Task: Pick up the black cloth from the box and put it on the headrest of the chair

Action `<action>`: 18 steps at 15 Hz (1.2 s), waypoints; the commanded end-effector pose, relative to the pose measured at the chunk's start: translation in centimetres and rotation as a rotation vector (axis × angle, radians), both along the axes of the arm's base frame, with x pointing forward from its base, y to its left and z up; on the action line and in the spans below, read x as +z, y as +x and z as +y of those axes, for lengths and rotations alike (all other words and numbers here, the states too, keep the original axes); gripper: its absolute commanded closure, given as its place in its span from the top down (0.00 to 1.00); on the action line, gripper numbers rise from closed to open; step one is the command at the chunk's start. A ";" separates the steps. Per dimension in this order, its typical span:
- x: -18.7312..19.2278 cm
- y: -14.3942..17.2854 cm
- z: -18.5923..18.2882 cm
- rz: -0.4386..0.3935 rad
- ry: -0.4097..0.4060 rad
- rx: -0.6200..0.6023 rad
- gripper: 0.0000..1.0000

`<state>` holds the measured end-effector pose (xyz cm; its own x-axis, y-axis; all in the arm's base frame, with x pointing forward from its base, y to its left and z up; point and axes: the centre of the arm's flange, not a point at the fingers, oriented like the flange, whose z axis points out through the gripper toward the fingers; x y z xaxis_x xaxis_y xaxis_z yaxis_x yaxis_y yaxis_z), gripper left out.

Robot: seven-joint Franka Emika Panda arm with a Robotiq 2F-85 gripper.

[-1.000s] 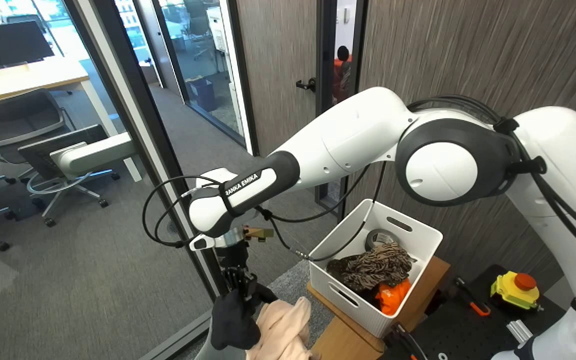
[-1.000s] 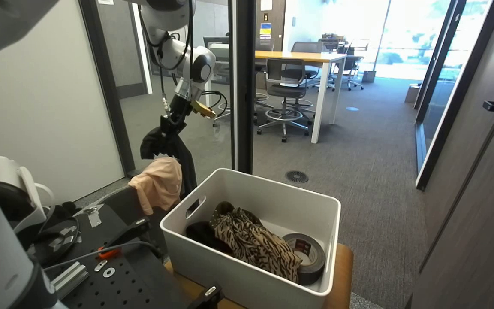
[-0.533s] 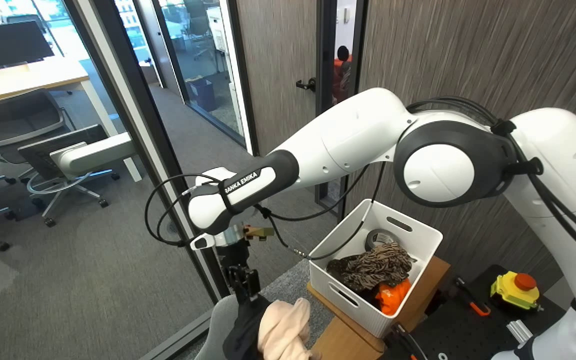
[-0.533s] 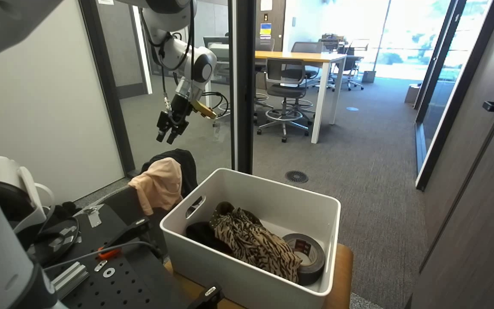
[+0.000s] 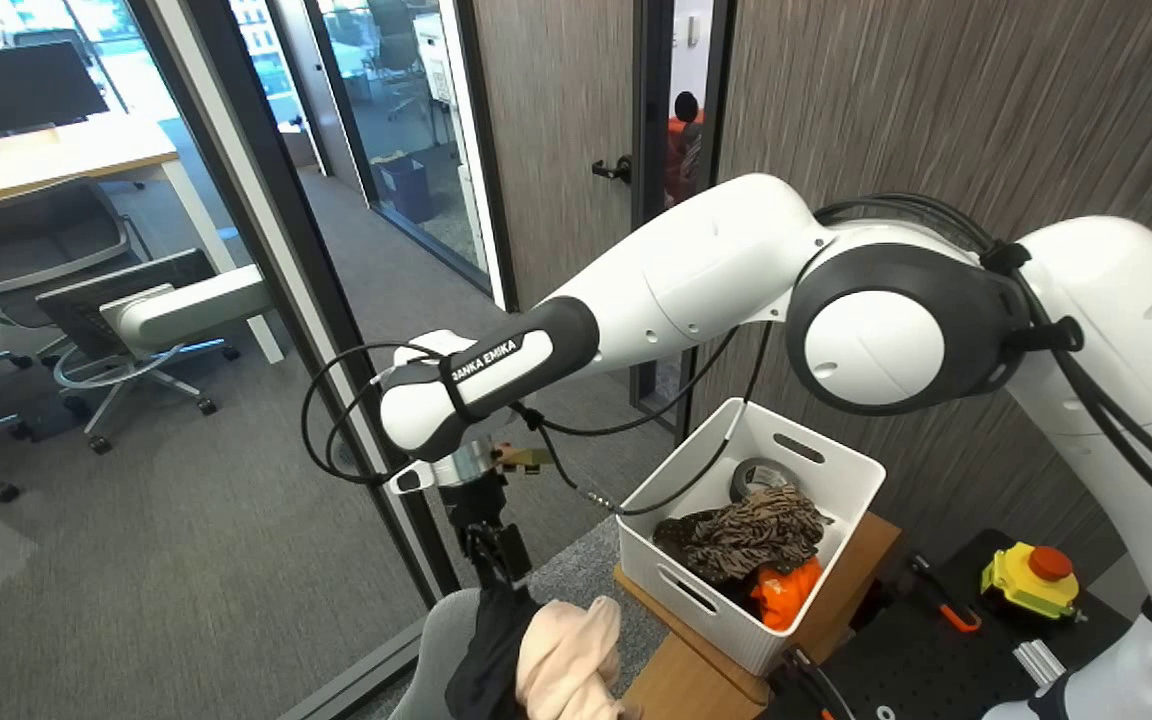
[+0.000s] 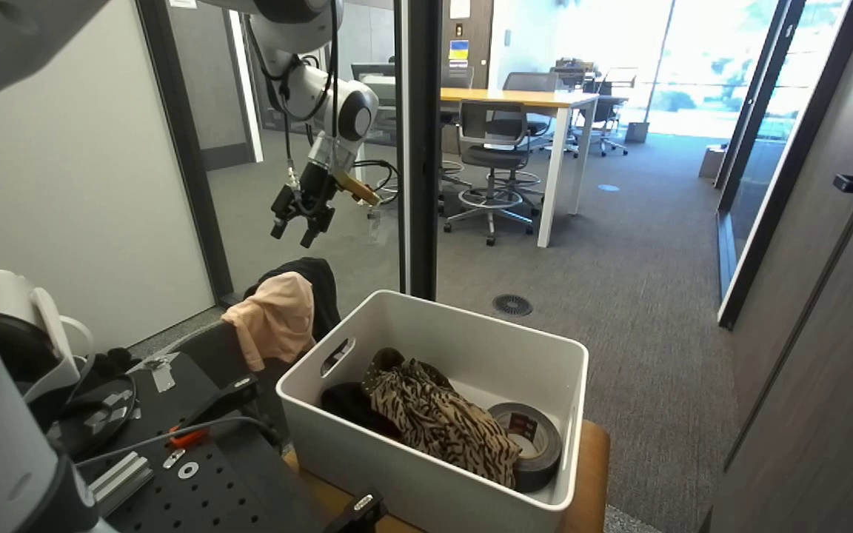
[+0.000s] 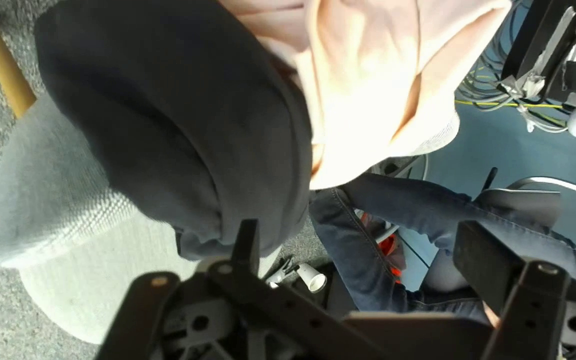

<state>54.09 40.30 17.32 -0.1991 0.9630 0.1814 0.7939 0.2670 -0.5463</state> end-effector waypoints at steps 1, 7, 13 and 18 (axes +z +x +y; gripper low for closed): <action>1.8 0.5 -2.7 -0.032 -0.175 -0.090 1.00; 8.0 -2.7 -10.5 -0.092 -0.385 -0.331 1.00; 14.9 -7.1 -16.1 -0.128 -0.529 -0.621 1.00; 20.2 -12.1 -20.9 -0.130 -0.576 -0.870 1.00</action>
